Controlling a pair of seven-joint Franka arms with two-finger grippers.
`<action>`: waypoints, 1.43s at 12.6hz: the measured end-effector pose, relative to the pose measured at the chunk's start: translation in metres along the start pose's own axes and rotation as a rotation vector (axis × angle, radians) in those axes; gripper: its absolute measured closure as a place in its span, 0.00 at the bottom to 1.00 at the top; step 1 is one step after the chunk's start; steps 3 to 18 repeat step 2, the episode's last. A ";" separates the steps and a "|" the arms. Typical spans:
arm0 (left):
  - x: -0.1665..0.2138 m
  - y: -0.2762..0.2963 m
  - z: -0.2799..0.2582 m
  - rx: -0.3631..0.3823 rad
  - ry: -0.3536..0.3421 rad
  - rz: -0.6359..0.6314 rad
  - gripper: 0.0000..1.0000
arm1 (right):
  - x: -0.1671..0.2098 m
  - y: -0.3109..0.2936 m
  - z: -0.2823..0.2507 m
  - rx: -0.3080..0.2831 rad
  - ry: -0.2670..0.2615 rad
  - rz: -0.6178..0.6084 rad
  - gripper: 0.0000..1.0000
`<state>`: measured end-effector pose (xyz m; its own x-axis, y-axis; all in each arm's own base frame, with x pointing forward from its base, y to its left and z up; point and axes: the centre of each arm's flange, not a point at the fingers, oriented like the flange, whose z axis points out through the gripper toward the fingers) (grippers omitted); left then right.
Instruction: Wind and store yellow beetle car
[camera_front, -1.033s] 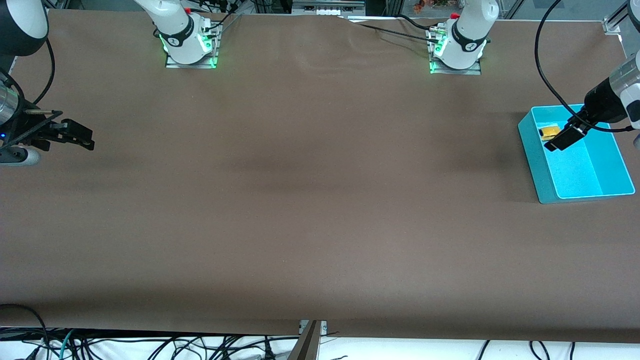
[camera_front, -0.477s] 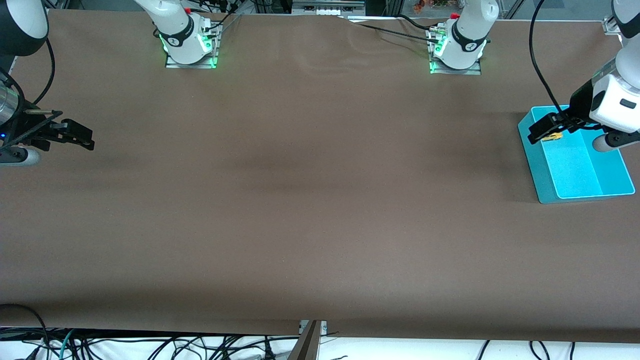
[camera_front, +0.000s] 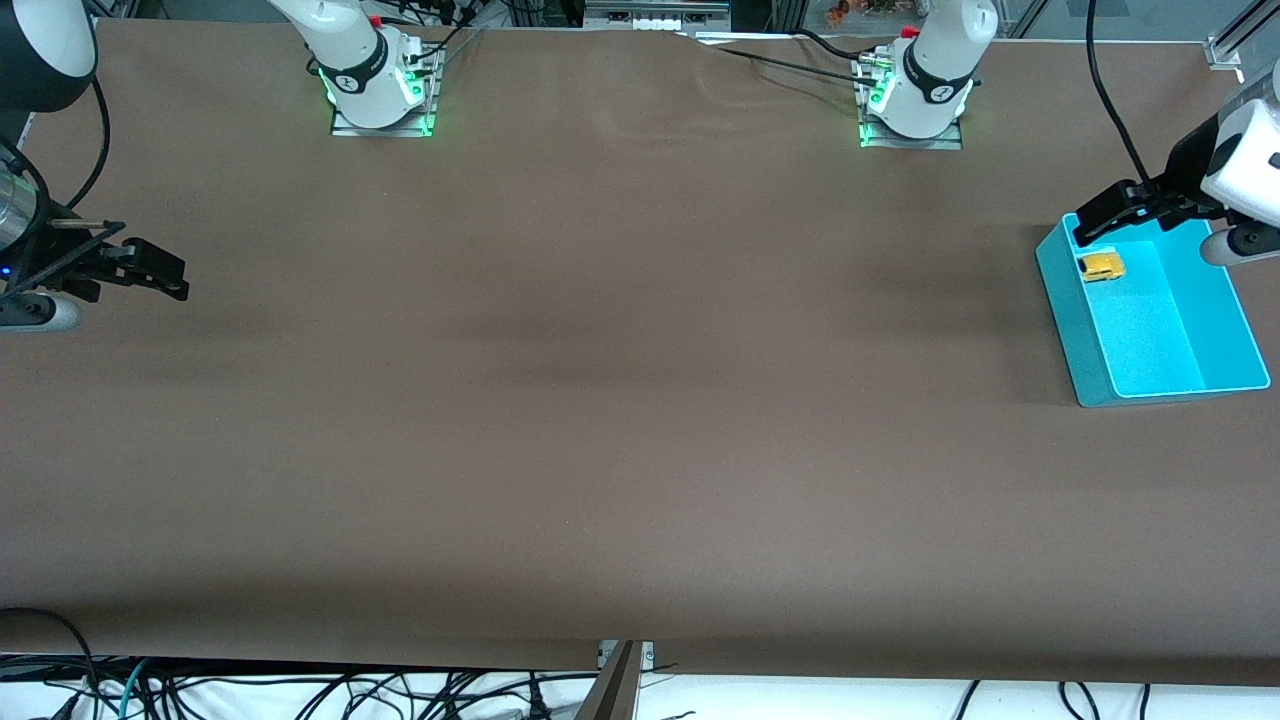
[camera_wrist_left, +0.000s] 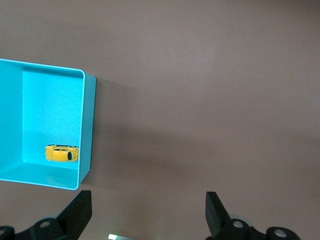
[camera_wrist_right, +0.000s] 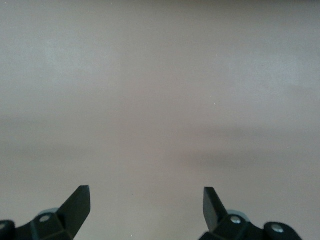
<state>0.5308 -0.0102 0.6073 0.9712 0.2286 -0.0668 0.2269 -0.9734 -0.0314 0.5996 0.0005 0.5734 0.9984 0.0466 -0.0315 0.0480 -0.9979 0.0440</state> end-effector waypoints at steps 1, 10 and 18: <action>0.000 0.000 0.000 0.000 -0.001 -0.001 0.00 | 0.000 0.000 0.000 0.000 0.000 0.000 0.00; 0.000 -0.001 0.000 0.000 -0.002 -0.001 0.00 | 0.000 0.000 0.000 0.000 0.000 0.000 0.00; 0.000 -0.001 0.000 0.000 -0.002 -0.001 0.00 | 0.000 0.000 0.000 0.000 0.000 0.000 0.00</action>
